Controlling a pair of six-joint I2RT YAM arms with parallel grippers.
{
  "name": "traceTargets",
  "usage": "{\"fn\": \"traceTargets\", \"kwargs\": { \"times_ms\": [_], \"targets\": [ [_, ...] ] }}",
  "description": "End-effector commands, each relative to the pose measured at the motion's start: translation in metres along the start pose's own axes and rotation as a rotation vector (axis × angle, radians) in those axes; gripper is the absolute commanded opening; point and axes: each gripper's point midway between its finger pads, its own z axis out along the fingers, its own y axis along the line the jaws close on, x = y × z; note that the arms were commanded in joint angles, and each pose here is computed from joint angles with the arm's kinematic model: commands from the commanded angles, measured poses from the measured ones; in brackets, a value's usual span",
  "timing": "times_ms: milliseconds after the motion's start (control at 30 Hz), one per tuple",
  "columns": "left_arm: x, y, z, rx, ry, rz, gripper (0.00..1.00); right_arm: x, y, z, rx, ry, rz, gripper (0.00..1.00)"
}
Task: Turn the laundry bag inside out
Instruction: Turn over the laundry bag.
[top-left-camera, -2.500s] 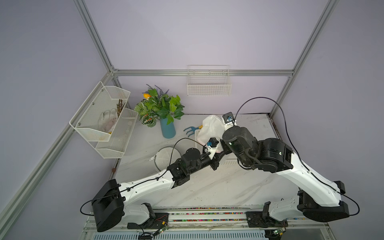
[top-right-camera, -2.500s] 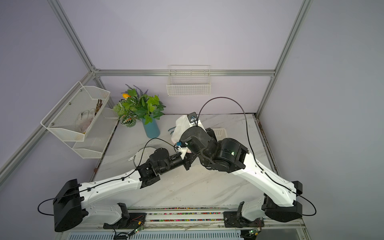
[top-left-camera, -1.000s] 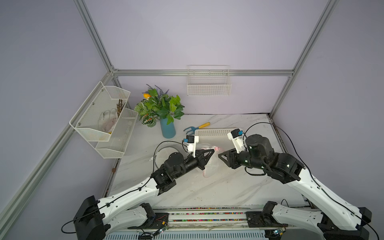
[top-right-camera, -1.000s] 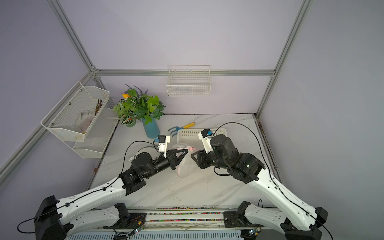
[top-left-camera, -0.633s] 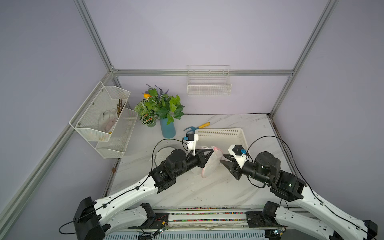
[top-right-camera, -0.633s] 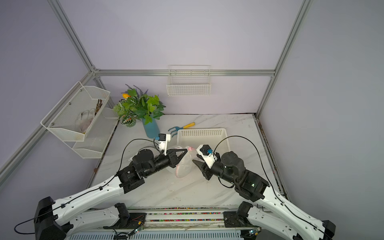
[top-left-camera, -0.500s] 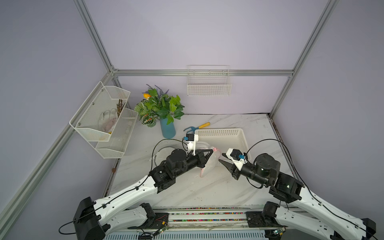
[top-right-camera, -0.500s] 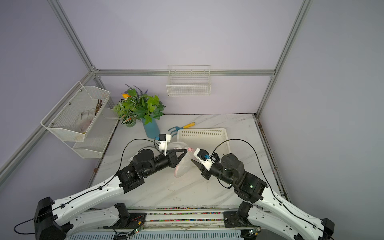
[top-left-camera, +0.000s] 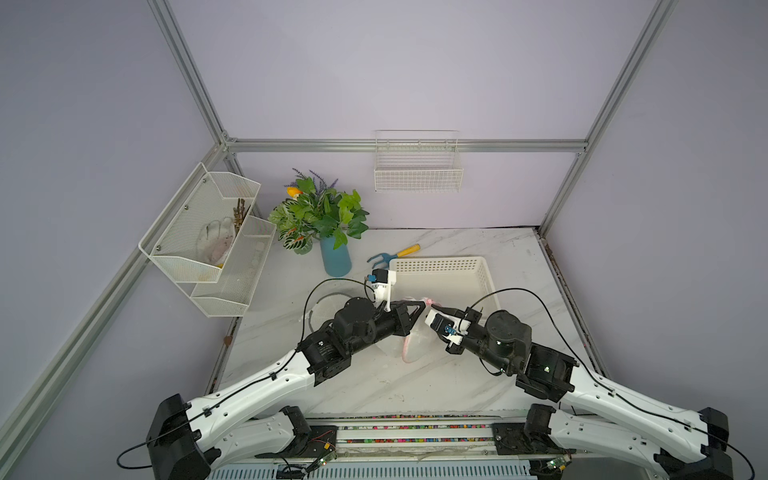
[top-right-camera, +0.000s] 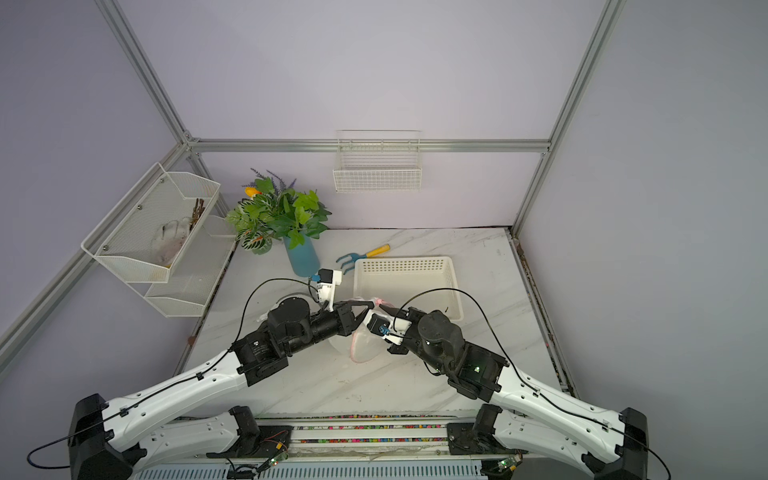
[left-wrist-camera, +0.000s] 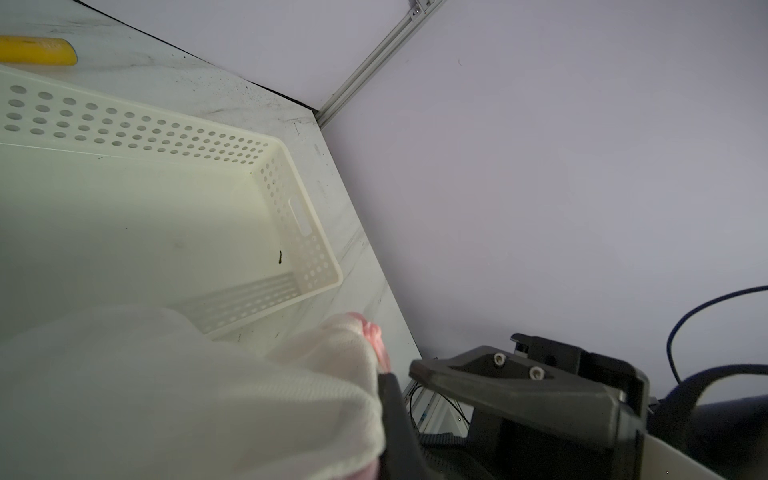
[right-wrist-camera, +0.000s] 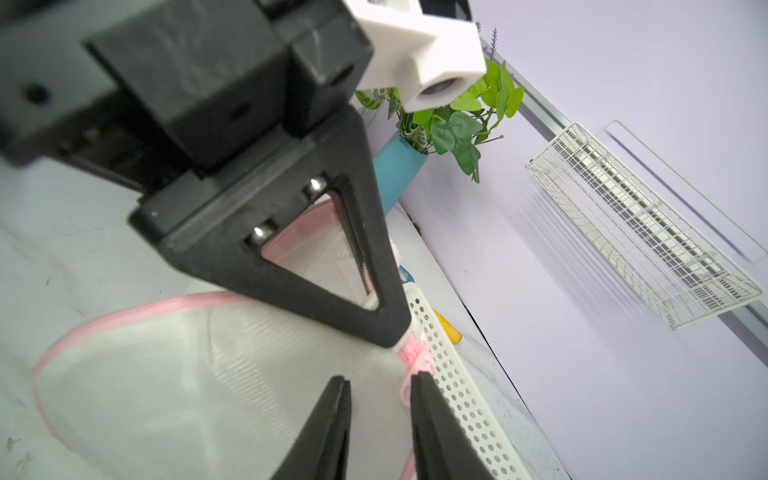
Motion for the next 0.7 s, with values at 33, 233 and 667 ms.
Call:
{"fn": "traceTargets", "kwargs": {
  "times_ms": [33, 233, 667],
  "targets": [
    [-0.021, -0.030, -0.010, 0.080, -0.044, -0.001, 0.00, -0.001, -0.011, 0.003, 0.076, 0.006, -0.047, 0.29],
    [-0.017, -0.028, -0.013, 0.075, -0.027, 0.013, 0.00, 0.003, -0.018, 0.005, 0.126, 0.034, -0.065, 0.23],
    [-0.013, -0.032, -0.015, 0.096, -0.003, 0.038, 0.00, 0.004, -0.016, 0.007, 0.124, 0.044, -0.079, 0.17]
  ]
}}
